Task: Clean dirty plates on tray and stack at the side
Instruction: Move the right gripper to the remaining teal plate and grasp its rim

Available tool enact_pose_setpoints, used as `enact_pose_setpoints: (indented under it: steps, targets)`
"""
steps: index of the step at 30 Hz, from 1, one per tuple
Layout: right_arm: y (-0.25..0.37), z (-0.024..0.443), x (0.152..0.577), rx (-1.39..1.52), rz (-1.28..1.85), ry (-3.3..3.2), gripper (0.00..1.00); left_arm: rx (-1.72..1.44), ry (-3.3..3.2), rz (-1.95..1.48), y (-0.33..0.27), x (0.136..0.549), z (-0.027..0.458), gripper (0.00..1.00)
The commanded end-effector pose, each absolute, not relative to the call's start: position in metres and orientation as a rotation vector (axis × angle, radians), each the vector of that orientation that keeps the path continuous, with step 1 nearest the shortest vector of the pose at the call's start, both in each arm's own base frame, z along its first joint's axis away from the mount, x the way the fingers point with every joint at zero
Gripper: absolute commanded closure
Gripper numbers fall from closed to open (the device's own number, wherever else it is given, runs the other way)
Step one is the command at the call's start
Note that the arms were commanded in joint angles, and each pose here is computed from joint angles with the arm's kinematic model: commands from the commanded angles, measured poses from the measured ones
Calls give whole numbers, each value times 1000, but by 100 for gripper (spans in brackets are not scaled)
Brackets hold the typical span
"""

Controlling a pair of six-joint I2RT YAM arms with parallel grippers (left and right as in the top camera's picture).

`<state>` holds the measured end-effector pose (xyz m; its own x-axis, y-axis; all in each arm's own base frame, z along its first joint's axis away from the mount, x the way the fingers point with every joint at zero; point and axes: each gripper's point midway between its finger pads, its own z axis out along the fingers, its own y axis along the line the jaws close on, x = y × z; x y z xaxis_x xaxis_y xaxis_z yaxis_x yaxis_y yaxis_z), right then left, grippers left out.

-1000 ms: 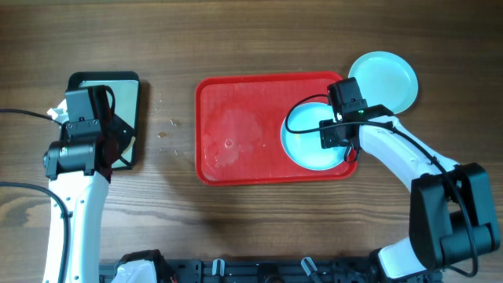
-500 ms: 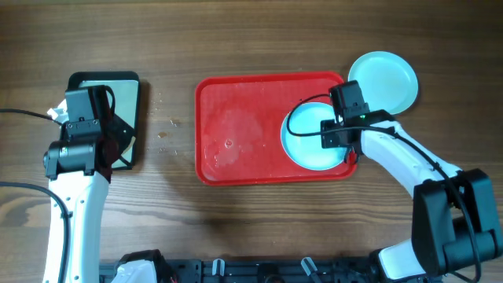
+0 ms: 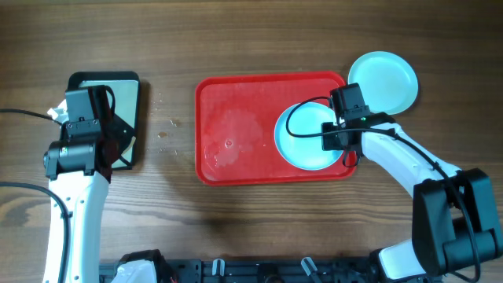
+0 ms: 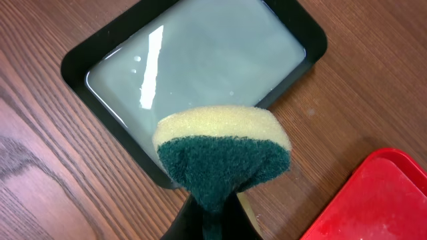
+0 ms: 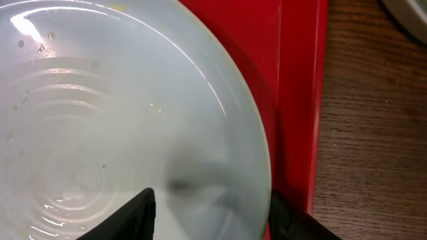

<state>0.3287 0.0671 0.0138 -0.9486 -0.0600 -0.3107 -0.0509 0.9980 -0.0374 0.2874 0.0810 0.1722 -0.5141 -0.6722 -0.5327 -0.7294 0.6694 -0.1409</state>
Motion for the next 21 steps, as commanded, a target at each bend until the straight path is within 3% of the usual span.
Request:
enact_pose_setpoints:
  steps: [1, 11, 16, 18, 19, 21]
  targets:
    - [75, 19, 330, -78, 32, 2809, 49, -1089, 2314, 118, 81, 287, 174, 96]
    - [67, 9, 336, -66, -42, 2806, 54, -1087, 2317, 109, 80, 287, 173, 96]
    - [67, -16, 329, -74, -48, 2874, 69, -1083, 2324, 86, 77, 288, 173, 96]
    - [77, -19, 329, -88, 28, 2882, 82, -1083, 2324, 86, 77, 288, 173, 96]
    - [86, -18, 331, -123, 98, 2870, 92, -1083, 2324, 86, 77, 288, 173, 96]
    - [113, -13, 335, -264, 296, 2824, 96, -1079, 2327, 65, 74, 290, 173, 96]
